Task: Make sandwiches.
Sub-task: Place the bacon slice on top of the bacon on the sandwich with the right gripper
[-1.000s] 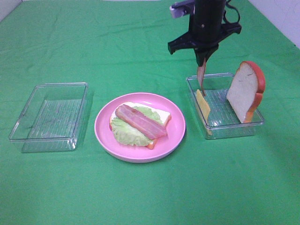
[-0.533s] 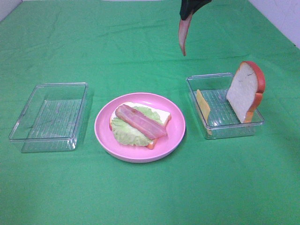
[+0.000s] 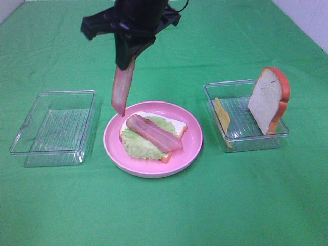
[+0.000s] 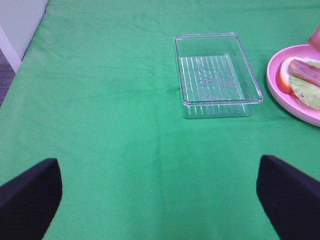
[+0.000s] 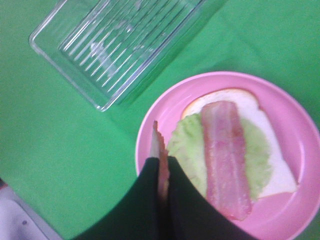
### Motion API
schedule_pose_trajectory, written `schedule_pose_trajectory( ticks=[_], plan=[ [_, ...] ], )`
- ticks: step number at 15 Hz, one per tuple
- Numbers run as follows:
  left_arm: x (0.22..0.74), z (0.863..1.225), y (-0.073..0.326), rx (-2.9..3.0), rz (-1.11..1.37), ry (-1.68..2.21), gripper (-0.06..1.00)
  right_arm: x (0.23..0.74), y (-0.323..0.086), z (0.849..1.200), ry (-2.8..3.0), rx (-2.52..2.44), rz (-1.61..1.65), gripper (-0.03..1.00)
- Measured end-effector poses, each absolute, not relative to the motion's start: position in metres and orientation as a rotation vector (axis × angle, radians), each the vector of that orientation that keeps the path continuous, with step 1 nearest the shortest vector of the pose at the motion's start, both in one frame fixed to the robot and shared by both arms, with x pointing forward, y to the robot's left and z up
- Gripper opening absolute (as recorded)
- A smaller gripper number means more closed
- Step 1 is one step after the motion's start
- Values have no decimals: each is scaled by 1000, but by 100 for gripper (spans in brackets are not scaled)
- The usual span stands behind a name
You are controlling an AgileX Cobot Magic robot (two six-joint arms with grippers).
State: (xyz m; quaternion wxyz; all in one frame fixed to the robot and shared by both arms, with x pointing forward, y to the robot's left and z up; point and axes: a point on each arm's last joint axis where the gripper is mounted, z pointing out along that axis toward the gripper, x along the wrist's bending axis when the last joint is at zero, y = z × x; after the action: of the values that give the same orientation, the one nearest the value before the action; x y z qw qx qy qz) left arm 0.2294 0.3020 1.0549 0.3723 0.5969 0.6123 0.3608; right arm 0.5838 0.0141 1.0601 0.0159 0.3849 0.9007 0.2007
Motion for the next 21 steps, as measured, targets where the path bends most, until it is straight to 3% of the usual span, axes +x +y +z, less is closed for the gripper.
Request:
schedule_pose_trajectory(
  ticks=[6, 13, 21],
  plan=[
    [229, 1055, 302, 1530, 925, 1569, 99, 555, 18, 998, 2976, 1122, 362, 2],
    [229, 1055, 302, 1530, 925, 1569, 99, 565, 21, 990, 2896, 1006, 476, 2],
    [229, 1055, 302, 1530, 925, 1569, 99, 587, 12, 954, 2729, 937, 244, 2]
  ],
)
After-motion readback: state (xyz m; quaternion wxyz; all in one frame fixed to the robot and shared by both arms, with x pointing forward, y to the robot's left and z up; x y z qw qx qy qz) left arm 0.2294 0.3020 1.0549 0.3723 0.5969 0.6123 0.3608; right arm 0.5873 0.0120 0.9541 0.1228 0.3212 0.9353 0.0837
